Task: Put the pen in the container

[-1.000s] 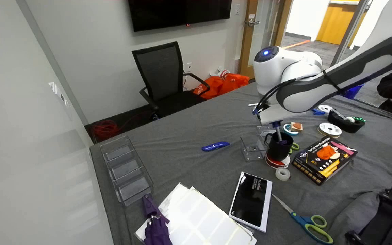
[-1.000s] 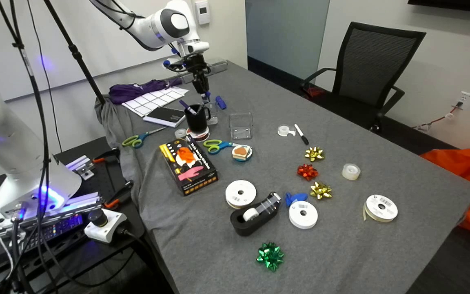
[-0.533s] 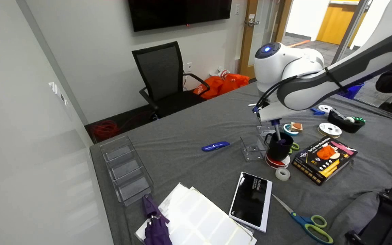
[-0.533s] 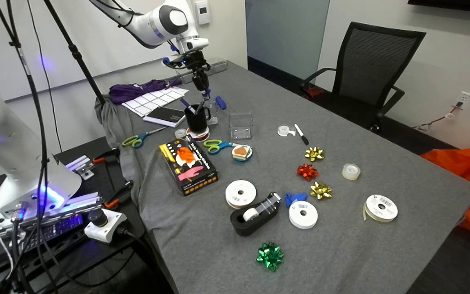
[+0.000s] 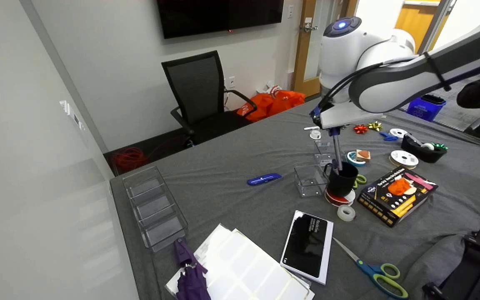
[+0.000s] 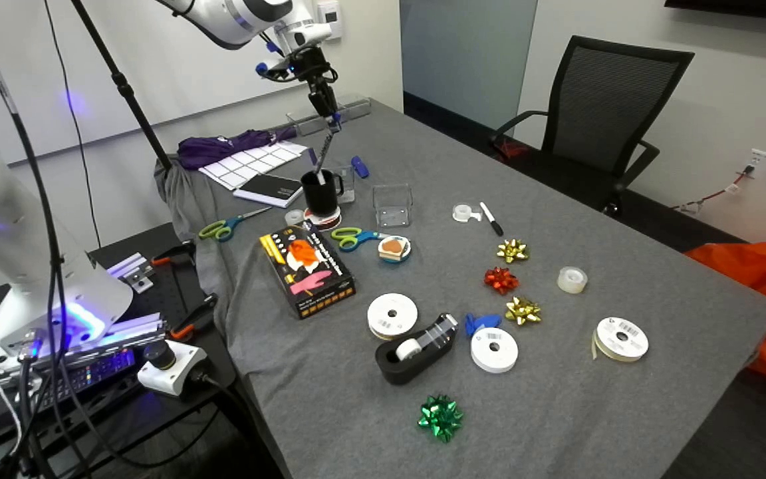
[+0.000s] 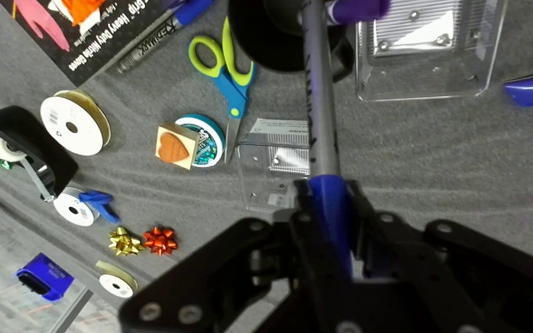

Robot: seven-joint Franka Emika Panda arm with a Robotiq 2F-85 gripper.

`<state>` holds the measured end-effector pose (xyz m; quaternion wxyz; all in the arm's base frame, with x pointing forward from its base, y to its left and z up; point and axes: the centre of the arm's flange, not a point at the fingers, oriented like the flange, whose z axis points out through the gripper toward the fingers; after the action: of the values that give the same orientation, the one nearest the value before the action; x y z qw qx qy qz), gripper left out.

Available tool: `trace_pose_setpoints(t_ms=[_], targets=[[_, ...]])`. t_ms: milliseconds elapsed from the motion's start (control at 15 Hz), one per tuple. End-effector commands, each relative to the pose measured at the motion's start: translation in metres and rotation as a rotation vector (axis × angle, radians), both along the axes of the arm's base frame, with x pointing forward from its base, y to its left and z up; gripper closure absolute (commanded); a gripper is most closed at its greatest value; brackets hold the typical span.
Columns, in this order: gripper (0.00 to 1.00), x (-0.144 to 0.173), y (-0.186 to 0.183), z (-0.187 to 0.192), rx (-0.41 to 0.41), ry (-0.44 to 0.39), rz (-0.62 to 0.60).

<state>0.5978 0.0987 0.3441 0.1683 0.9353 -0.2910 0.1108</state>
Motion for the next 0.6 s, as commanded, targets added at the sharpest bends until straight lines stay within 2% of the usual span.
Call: trace_pose_setpoints(t_ms=[0,267,533], targets=[[0.95,-0.006,0.001,0.035,0.077,-0.032,0.013],[0.95,0.013,0.001,0.067,0.166,-0.064,-0.050],[0.95,0.028,0.000,0.083,0.226,-0.131,-0.100]])
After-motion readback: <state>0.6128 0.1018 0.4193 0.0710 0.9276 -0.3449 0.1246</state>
